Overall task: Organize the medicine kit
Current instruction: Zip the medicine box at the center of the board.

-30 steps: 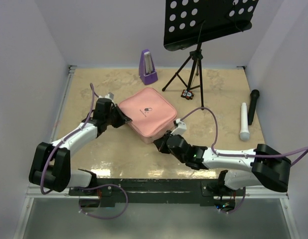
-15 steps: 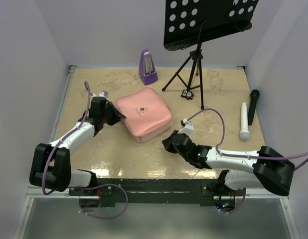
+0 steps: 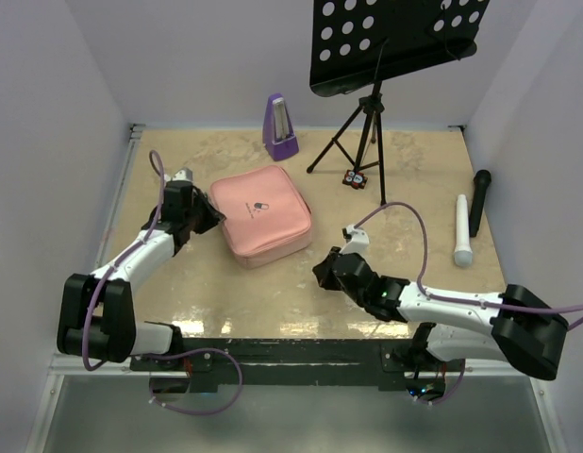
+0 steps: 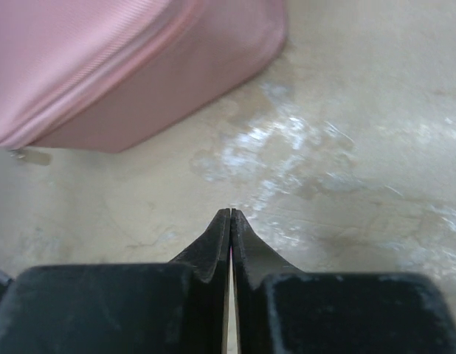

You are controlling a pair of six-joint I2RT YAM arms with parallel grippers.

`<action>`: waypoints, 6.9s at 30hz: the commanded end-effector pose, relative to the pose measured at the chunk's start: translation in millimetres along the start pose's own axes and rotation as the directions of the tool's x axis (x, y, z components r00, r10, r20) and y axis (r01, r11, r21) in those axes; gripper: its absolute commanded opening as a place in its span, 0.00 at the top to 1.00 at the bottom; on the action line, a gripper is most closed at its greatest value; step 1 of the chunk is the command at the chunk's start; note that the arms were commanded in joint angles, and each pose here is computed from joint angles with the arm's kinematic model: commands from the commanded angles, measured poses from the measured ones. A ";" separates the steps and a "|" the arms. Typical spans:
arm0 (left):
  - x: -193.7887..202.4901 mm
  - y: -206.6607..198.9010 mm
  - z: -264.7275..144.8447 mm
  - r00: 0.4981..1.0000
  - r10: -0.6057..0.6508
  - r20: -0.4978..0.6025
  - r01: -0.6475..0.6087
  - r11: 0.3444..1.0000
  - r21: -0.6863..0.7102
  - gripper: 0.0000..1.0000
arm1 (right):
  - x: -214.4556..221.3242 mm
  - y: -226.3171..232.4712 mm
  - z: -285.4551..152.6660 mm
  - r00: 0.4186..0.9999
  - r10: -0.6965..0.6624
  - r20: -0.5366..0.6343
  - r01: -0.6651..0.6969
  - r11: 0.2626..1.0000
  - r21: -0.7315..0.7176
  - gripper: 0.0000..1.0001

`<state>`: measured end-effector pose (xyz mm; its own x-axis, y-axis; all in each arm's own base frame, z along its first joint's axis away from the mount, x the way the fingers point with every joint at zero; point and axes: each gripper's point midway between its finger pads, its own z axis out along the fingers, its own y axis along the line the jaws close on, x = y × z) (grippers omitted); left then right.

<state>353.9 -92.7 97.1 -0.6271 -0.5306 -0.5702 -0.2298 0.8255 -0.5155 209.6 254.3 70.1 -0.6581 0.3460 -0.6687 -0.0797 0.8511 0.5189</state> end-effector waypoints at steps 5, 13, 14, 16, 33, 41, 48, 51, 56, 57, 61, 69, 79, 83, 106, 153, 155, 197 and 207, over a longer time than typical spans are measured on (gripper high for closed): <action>13.5 10.1 -8.0 0.999 0.018 -0.030 -0.018 1.000 0.001 0.87 | -35.8 71.1 -19.4 0.990 -0.067 0.126 0.102 0.950 -0.296 0.57; 8.5 -2.6 -26.1 0.999 0.039 -0.014 -0.038 0.998 0.052 0.49 | -44.1 97.9 -16.8 0.976 -0.106 0.191 0.170 0.916 -0.364 0.40; 4.8 -4.9 -32.2 0.999 0.046 0.003 -0.046 0.997 0.060 0.47 | -43.8 100.8 -16.8 0.975 -0.110 0.195 0.178 0.910 -0.375 0.40; 1.9 -7.6 -42.5 0.998 0.055 0.023 -0.056 0.996 0.070 0.43 | -43.5 107.7 -18.1 0.971 -0.114 0.209 0.192 0.894 -0.405 0.39; 80.2 -30.1 -81.1 0.997 0.082 0.017 -0.083 0.952 0.295 0.58 | -21.1 133.8 -11.6 0.959 -0.099 0.264 0.223 0.841 -0.493 0.46; 71.3 -39.2 -83.9 0.995 0.095 0.039 -0.102 0.944 0.314 0.48 | 1.5 145.2 1.3 0.952 -0.157 0.261 0.267 0.843 -0.467 0.34; 85.4 -20.3 -91.0 0.997 0.056 0.050 -0.069 0.950 0.303 0.58 | 4.5 144.2 7.7 0.956 -0.146 0.256 0.253 0.852 -0.458 0.41; 89.9 -11.1 -93.1 0.998 0.035 0.056 -0.049 0.957 0.287 0.68 | 5.7 143.8 13.3 0.956 -0.152 0.250 0.252 0.863 -0.437 0.44; 100.6 -2.4 -86.6 0.999 0.030 0.024 -0.035 0.963 0.267 0.82 | -3.0 144.3 10.9 0.955 -0.133 0.264 0.238 0.875 -0.420 0.48; 103.6 -0.6 -84.4 0.999 0.033 0.014 -0.036 0.964 0.263 0.83 | -3.8 143.4 10.8 0.955 -0.134 0.265 0.239 0.878 -0.415 0.49; 109.9 2.3 -76.3 0.999 0.044 -0.020 -0.037 0.968 0.247 0.89 | -9.0 143.1 9.1 0.953 -0.132 0.273 0.237 0.885 -0.400 0.53; 111.4 -13.8 -70.6 0.999 0.024 -0.023 -0.015 0.944 0.330 0.87 | -7.3 139.3 8.1 0.958 -0.122 0.260 0.222 0.890 -0.398 0.54; 119.1 -23.2 -65.6 0.998 0.021 -0.056 0.001 0.930 0.367 0.83 | -3.6 130.1 6.9 0.964 -0.102 0.247 0.196 0.898 -0.394 0.54; 124.5 -29.6 -66.2 0.997 0.032 -0.075 0.000 0.920 0.391 0.82 | -3.6 129.4 6.4 0.964 -0.102 0.247 0.196 0.898 -0.394 0.54; 118.8 -43.2 -99.8 0.993 0.111 -0.050 -0.080 0.904 0.419 0.80 | 9.6 145.8 1.5 0.960 -0.174 0.219 0.261 0.840 -0.476 0.31; 44.2 -48.8 -63.2 0.991 0.064 0.117 -0.092 0.964 0.251 0.22 | 22.5 172.5 -3.5 0.944 -0.086 0.320 0.274 0.744 -0.609 0.20; 44.8 -47.1 -61.5 0.991 0.064 0.117 -0.091 0.965 0.246 0.23 | 24.2 169.4 5.5 0.946 -0.093 0.310 0.264 0.773 -0.577 0.25; 51.4 -120.4 -79.5 0.973 0.227 0.048 -0.216 0.809 0.547 0.65 | 36.0 156.9 27.7 0.976 -0.081 0.200 0.169 0.865 -0.473 0.27; 82.6 -96.6 -58.0 0.973 0.227 -0.050 -0.169 0.839 0.518 0.71 | 37.7 164.8 38.9 0.976 -0.084 0.200 0.168 0.877 -0.450 0.26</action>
<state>282.0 -198.6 136.4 -0.7082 -0.3283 -0.6250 0.2526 0.7088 -0.6586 195.4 413.0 96.9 -0.4923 0.3055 -0.8150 -0.5274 0.6402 0.5586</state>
